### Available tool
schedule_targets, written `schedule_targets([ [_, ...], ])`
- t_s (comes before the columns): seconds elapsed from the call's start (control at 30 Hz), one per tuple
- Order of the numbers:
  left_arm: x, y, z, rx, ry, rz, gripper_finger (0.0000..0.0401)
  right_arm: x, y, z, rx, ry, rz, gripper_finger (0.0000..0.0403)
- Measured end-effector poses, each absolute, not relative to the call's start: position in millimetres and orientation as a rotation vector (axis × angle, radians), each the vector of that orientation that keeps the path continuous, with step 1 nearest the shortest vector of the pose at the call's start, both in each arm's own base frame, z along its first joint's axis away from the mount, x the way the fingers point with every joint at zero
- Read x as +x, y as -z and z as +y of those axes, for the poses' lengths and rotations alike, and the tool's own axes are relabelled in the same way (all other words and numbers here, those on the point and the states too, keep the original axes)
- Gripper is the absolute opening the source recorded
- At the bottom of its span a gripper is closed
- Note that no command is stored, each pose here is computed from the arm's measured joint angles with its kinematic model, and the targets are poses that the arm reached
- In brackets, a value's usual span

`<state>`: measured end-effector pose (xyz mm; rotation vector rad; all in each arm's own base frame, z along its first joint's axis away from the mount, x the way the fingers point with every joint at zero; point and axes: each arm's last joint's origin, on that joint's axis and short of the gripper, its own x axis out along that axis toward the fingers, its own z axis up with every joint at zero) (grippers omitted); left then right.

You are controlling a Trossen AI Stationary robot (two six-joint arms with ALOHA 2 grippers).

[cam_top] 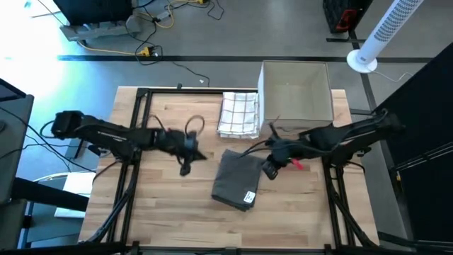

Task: Fold towel
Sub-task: Stack the gray towel on top of the white checkered towel

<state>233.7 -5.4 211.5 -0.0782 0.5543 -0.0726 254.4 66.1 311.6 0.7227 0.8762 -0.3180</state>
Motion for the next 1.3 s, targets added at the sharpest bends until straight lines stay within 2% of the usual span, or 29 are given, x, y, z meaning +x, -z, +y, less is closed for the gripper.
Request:
schedule_targets([
  [0.23, 252, -281, 29, -0.070, 0.059, 0.342, 0.0000, 226, -338, 79, 0.721, 0.343, 0.694, 0.0000],
  [0.37, 261, -304, 34, -0.001, 0.055, 0.305, 0.0009, 208, -352, 81, 0.713, 0.342, 0.598, 0.0000],
  [0.5, 279, -317, 39, 0.047, 0.049, 0.319, 0.0036, 188, -366, 82, 0.658, 0.311, 0.517, 0.0000],
  [0.73, 326, -314, 56, 0.008, 0.027, 0.467, 0.0096, 159, -384, 75, 0.491, 0.348, 0.355, 0.0000],
  [0.93, 349, -303, 69, -0.018, 0.020, 0.585, 0.0135, 150, -390, 69, 0.385, 0.325, 0.337, 0.0000],
  [1.3, 353, -286, 94, -0.087, 0.184, 0.608, 0.0143, 133, -401, 53, 0.376, 0.369, 0.264, 0.0000],
])
